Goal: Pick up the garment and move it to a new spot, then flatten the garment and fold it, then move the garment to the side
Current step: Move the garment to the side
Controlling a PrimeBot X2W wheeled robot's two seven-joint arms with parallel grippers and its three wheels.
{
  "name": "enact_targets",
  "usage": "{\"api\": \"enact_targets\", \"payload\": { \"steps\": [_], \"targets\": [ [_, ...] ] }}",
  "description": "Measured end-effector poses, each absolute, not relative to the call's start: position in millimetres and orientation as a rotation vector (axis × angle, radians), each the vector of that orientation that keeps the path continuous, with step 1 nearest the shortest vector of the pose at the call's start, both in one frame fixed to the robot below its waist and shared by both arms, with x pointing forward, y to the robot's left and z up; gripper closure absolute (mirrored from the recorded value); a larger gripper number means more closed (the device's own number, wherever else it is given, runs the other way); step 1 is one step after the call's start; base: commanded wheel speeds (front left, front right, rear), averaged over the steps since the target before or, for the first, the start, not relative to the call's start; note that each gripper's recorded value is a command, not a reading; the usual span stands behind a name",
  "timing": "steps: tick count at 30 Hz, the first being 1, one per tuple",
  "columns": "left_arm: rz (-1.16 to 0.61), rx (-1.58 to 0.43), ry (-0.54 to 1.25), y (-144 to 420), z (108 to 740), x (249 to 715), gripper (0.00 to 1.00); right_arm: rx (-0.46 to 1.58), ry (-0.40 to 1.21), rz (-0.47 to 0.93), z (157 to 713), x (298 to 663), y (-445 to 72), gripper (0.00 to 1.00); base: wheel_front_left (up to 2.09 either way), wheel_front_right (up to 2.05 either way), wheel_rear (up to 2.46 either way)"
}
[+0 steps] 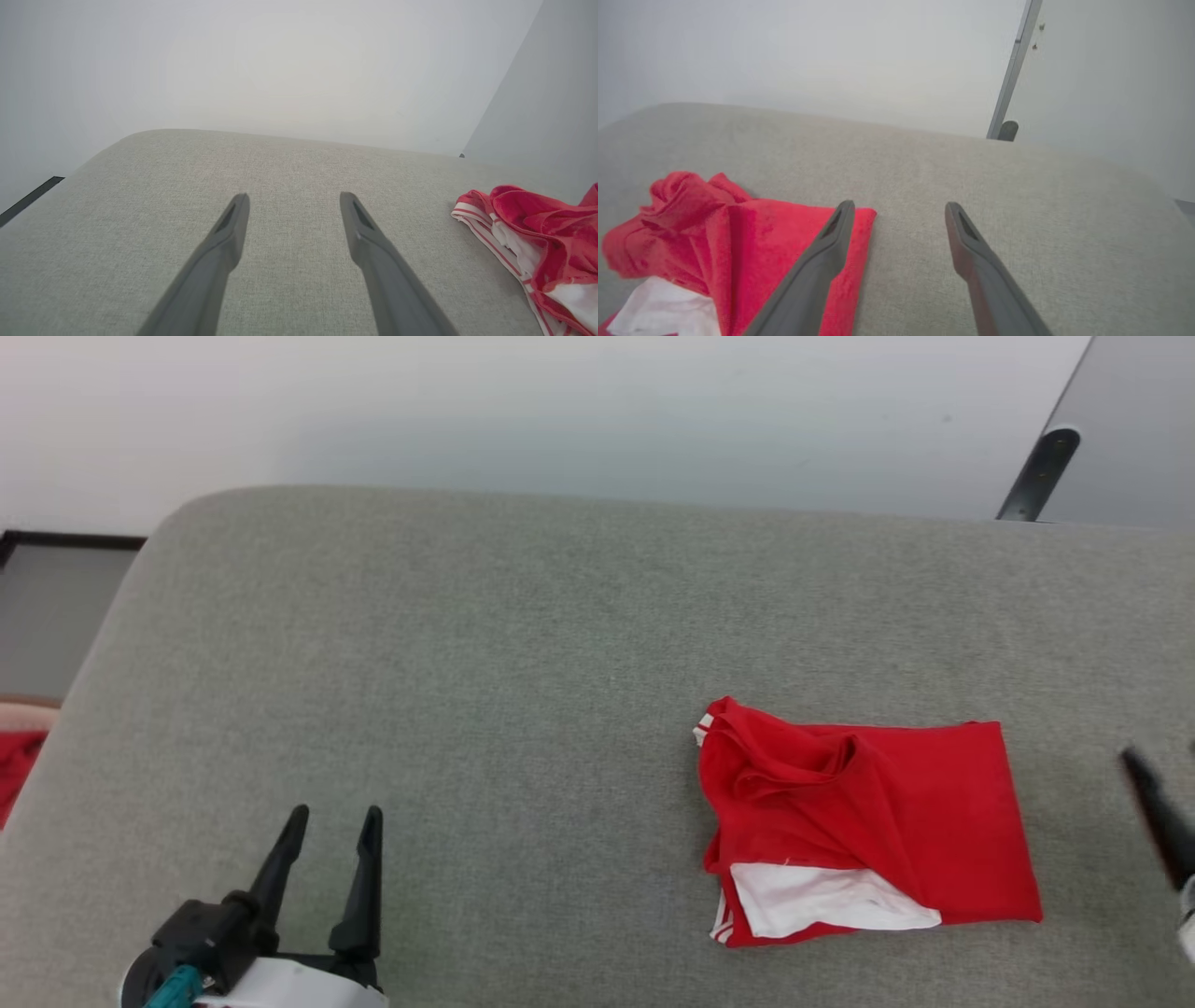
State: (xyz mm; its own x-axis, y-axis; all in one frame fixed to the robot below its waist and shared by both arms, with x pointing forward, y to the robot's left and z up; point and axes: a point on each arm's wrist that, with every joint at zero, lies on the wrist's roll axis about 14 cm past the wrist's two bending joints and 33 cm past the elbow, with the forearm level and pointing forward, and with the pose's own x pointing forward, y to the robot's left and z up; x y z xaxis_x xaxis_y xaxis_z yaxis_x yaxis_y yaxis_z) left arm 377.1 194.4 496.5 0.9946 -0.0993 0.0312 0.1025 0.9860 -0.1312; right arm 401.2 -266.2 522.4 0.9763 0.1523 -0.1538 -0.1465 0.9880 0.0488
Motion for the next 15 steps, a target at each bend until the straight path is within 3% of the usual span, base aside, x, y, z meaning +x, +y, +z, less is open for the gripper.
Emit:
{"api": "enact_targets", "payload": {
  "steps": [9,15],
  "targets": [
    [-0.082,-0.168,0.006,193,484,381,0.00,-0.023,0.727,0.287,450,393,-241,0.00,0.00,0.00,0.00],
    [-0.068,-0.186,0.024,194,475,393,0.00,-0.035,0.880,0.311,432,407,-232,0.00,0.00,0.00,0.00]
  ]
}}
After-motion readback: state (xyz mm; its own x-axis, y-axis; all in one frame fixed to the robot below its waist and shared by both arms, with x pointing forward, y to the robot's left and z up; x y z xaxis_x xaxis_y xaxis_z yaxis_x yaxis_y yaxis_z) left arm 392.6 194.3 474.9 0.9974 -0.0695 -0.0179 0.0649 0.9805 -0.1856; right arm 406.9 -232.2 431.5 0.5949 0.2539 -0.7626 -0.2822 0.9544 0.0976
